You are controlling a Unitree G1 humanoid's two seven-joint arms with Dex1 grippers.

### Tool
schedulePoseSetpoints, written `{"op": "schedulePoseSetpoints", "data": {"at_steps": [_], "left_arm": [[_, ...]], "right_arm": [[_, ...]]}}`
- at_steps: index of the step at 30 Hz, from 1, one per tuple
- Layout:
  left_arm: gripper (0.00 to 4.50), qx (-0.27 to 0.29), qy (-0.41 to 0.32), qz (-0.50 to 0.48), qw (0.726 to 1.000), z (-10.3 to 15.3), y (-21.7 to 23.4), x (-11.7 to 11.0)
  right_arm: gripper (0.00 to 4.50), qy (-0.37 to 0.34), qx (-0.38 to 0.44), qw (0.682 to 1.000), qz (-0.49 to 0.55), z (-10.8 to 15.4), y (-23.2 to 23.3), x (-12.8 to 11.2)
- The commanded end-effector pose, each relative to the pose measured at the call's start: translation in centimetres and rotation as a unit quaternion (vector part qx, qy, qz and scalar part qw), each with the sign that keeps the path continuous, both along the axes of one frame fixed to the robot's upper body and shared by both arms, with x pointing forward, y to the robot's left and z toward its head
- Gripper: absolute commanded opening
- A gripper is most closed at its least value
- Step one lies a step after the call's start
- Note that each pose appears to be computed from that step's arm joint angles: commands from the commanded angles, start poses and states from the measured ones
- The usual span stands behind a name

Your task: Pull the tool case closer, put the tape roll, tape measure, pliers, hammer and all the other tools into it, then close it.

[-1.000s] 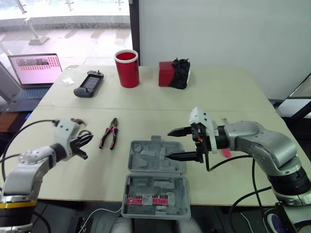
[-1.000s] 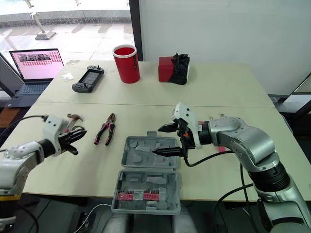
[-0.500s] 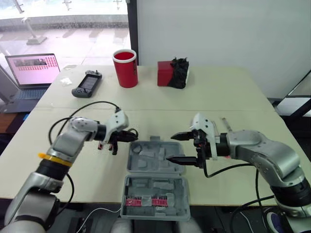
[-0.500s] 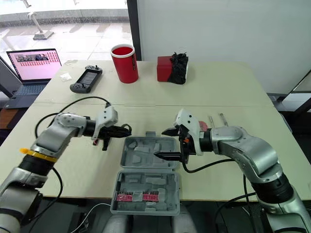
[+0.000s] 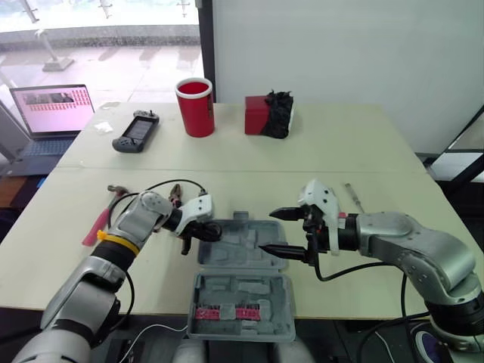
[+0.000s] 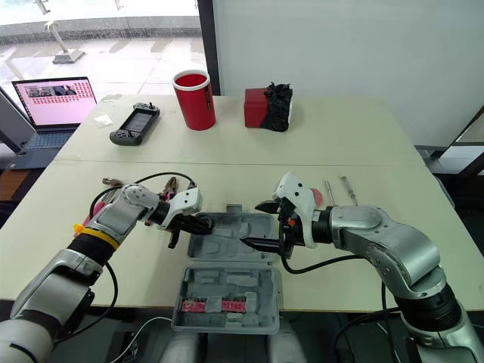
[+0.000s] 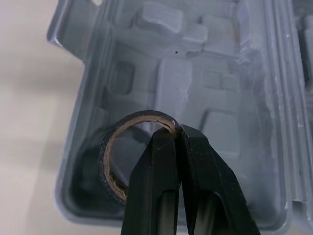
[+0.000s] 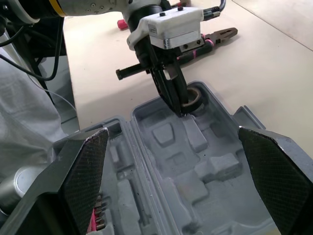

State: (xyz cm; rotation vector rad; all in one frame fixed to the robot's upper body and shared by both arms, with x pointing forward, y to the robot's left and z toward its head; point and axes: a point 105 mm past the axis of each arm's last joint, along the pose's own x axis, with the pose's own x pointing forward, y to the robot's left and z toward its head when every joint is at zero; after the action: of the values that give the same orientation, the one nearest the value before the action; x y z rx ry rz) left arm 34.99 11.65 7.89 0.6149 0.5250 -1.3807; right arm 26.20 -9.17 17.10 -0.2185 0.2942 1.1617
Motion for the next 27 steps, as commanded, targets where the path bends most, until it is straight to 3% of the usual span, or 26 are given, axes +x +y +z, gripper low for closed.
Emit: {"op": "schedulePoseSetpoints", "data": {"at_steps": [1,14,17,23,27], "left_arm": [[0.11,0.001,-0.013,-0.001,1.000,0.3,-0.2,0.4],[0.11,-0.003,0.018,0.003,1.000,0.7,-0.3,0.4],[1.10,-0.005,0.025,0.002,1.000,1.6,0.1,0.5],[3.87,0.018,0.003,-0.009,1.000,3.8,1.3,0.6],[3.87,0.014,-0.004,-0.017,1.000,4.8,1.4,0.1]], "right_arm": [[4.50,-0.021,0.010,1.000,0.007,0.8,0.2,-0.2],[4.50,-0.019,0.007,1.000,0.006,0.6,0.2,0.0],[4.50,-0.017,0.007,1.000,0.009,0.5,0.2,0.0],[4.50,-0.013,0.005,1.000,0.011,0.4,0.3,0.2],[4.50,-0.012,0.007,1.000,0.018,0.4,0.6,0.3]]}}
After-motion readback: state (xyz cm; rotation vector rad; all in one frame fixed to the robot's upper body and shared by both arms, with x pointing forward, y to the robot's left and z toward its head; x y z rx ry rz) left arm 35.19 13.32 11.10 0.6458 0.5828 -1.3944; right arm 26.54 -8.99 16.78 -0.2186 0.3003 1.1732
